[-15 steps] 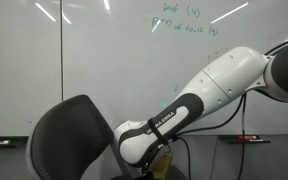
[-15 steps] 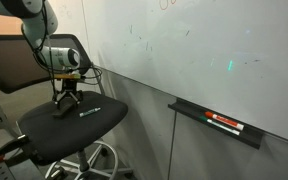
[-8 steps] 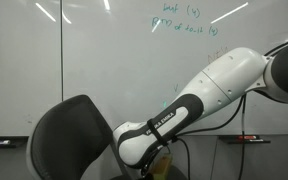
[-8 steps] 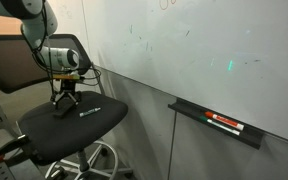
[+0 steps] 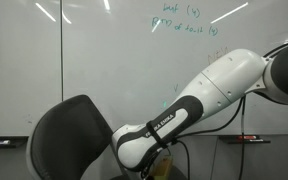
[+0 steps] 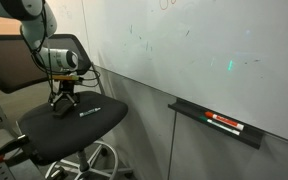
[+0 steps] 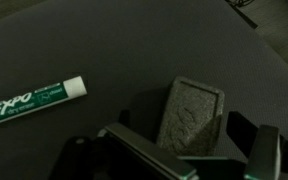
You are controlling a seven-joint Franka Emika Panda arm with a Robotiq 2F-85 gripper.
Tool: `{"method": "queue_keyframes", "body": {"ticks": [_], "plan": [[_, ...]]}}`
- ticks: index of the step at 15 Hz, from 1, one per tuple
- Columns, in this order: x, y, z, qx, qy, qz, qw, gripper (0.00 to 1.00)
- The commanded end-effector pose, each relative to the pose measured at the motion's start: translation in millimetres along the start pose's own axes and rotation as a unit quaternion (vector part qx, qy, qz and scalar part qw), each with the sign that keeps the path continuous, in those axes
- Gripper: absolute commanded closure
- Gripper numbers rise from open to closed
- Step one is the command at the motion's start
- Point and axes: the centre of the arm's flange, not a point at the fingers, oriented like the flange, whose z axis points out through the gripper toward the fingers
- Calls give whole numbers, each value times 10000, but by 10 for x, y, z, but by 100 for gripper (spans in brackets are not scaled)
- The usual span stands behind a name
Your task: Erase the words on the whiteboard
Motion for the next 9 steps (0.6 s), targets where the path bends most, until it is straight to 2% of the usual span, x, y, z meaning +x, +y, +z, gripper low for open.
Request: {"method": "queue_keyframes", "body": {"ticks": [1,9], "plan": [[-78,-35,-69,10,-82,-113,9999,0],[-44,-32,107,98,-284,-158,9994,0]]}}
